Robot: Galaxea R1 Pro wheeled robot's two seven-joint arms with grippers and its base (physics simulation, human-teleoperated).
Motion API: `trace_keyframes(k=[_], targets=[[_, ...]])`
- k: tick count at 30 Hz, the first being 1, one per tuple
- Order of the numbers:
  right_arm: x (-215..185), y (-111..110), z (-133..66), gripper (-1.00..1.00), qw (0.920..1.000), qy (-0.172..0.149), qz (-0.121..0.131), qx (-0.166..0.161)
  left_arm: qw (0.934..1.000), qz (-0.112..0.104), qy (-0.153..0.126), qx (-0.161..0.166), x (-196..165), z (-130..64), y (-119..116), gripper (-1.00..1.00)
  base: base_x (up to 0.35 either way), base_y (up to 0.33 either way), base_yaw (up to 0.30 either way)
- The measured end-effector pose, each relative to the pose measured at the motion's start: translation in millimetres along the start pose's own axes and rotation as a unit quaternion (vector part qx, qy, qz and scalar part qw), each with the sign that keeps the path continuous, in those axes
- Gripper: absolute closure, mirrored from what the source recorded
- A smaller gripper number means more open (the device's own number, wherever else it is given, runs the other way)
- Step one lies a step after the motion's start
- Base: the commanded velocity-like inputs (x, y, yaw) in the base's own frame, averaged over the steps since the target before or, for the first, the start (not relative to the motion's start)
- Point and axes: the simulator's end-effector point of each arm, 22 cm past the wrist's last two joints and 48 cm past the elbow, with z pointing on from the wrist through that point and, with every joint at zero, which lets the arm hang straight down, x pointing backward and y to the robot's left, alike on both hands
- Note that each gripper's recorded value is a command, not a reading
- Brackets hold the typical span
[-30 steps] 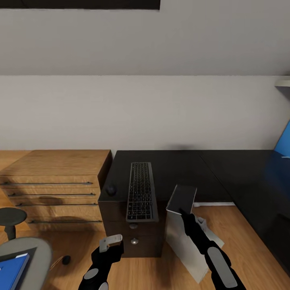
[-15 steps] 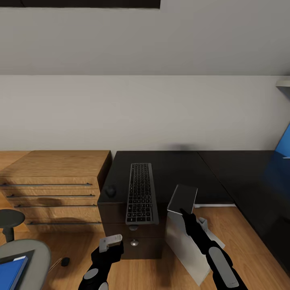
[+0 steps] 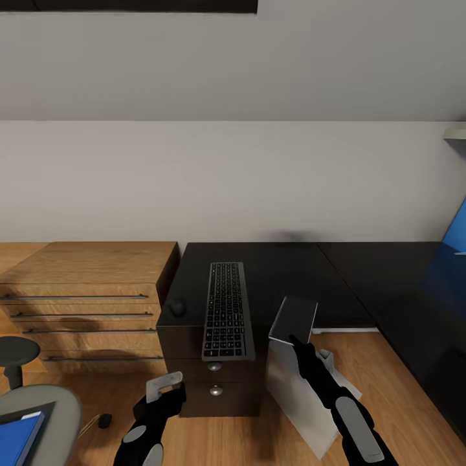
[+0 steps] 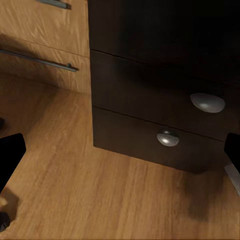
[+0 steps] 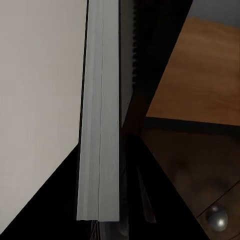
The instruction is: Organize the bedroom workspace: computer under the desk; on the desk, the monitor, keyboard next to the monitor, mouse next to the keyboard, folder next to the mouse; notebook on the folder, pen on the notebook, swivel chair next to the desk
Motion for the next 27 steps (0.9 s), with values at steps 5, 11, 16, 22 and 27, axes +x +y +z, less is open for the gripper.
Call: trace_keyframes(k=[5,11,16,22,27], targets=[[-0.2,0.2,-0.2,1.0,1.0,0.0,0.0,0.0,1.0,-0.003,-0.002,-0.005,-2.3,0.8,4.6,-1.0,0.098,0.0,0.0],[-3.9,-1.0,-1.0,1.0,1.0,-0.003,-0.002,0.001,1.0,-0.003,-0.002,-0.006,-2.7,1.1,5.6,-1.0,0.112,0.0,0.0],[-6.9,-2.0,-1.7,1.0,1.0,-0.004,-0.004,0.002,1.0,-0.003,-0.002,-0.006,-2.7,1.2,5.8,-1.0,0.023,0.0,0.0],[-8.4,-2.6,-2.1,-1.0,1.0,-0.004,-0.005,0.002,1.0,-0.003,-0.002,-0.006,-2.7,1.2,5.8,-1.0,0.005,0.0,0.0],[-9.0,-2.7,-2.3,-1.0,1.0,-0.004,-0.005,0.003,1.0,-0.003,-0.002,-0.006,-2.7,1.2,5.8,-1.0,0.0,0.0,0.0]])
